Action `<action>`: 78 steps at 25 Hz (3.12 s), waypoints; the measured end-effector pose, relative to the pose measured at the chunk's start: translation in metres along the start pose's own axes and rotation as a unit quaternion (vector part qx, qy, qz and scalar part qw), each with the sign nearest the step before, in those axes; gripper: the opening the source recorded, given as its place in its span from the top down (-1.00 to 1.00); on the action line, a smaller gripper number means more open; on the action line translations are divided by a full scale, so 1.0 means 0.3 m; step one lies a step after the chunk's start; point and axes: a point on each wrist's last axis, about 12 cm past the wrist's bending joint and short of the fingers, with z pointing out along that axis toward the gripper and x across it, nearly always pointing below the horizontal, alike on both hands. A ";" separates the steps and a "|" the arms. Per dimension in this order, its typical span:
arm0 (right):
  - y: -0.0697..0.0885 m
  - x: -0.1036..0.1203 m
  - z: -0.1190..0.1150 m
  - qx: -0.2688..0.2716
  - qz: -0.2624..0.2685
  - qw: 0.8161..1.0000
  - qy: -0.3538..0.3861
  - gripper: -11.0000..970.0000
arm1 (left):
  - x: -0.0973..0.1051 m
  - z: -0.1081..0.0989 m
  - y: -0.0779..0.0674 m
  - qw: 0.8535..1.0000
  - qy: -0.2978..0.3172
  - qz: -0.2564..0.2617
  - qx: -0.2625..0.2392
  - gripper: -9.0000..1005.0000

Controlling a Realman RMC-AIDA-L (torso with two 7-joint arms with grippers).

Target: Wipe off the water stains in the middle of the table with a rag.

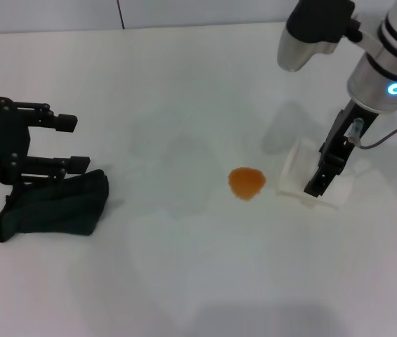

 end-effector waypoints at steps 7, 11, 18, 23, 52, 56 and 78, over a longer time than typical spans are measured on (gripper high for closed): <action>0.008 -0.022 0.041 -0.006 -0.004 1.000 0.019 -0.74 | 0.002 0.008 0.001 1.000 0.000 0.000 0.001 -0.44; 0.014 -0.024 0.064 0.001 -0.014 1.000 0.027 -0.74 | 0.002 0.015 -0.001 1.000 -0.001 0.001 0.002 -0.44; 0.022 -0.016 0.092 0.000 -0.017 0.999 0.033 -0.72 | -0.004 0.023 0.002 1.000 0.002 0.002 0.003 -0.45; 0.022 -0.012 0.090 0.000 -0.016 0.999 0.028 -0.70 | -0.002 0.023 0.002 1.000 0.003 0.001 0.004 -0.45; -0.006 0.317 -0.009 0.011 -0.024 0.932 -0.361 -0.28 | -0.026 0.025 0.009 1.000 0.020 -0.014 0.016 -0.45; 0.004 0.351 0.056 0.008 -0.034 0.911 -0.410 -0.25 | -0.030 0.027 0.011 0.999 0.023 -0.018 0.017 -0.45; 0.073 0.517 0.318 0.106 -0.029 0.808 -0.578 -0.11 | -0.057 0.041 0.014 0.999 0.031 -0.011 0.032 -0.44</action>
